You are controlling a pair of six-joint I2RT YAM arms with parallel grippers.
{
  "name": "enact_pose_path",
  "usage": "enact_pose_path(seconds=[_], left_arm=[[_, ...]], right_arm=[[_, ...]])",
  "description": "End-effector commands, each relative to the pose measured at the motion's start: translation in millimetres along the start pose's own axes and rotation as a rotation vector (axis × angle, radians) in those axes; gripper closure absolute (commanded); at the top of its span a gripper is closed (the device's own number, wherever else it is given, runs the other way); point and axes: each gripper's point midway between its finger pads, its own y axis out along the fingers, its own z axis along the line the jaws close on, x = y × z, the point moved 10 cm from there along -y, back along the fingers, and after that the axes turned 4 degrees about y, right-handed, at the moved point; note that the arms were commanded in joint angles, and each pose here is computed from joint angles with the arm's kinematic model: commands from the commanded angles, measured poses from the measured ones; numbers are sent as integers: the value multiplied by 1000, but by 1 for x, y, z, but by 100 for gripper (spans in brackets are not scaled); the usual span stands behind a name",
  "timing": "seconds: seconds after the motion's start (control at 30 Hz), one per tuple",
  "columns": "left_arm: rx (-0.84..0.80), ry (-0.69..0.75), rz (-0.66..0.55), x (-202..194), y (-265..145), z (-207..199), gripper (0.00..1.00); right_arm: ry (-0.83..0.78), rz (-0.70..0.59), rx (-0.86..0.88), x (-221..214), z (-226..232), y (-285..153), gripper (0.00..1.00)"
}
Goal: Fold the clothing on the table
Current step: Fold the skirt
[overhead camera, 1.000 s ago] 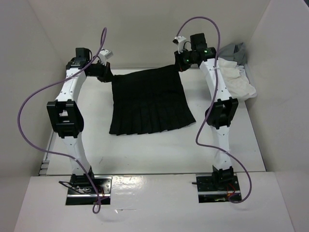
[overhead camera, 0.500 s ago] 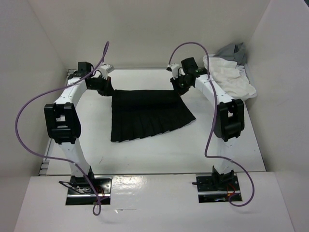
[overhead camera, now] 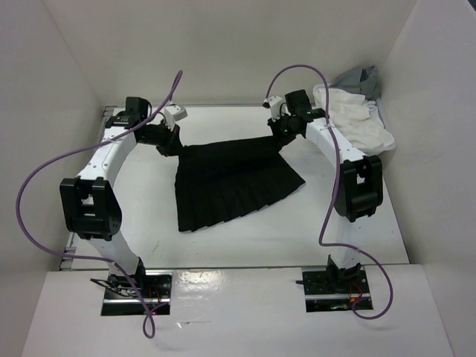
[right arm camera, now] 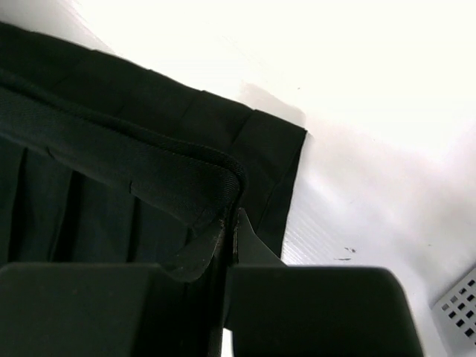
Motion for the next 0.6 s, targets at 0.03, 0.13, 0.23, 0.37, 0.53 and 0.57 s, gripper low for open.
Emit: enact_pose_path(seconds=[0.03,0.13,0.23,0.37,0.53,0.57], left_arm=[[-27,80,65,1,-12,-26,100],[-71,113,113,-1,-6,-45,100],[-124,123,179,-11,4,-62,100],[-174,140,278,-25,14,-85,100],[-208,190,369,-37,22,-109,100],[-207,198,377,-36,23,-111,100]], right_arm=[[2,-84,-148,17,-21,-29,100],[16,-90,-167,17,-25,-30,100],[14,-113,-172,19,-30,-41,100],[-16,-73,-130,15,-29,-51,100],[-130,-4,-27,13,-20,-72,100],[-147,10,-6,13,-18,-77,100]])
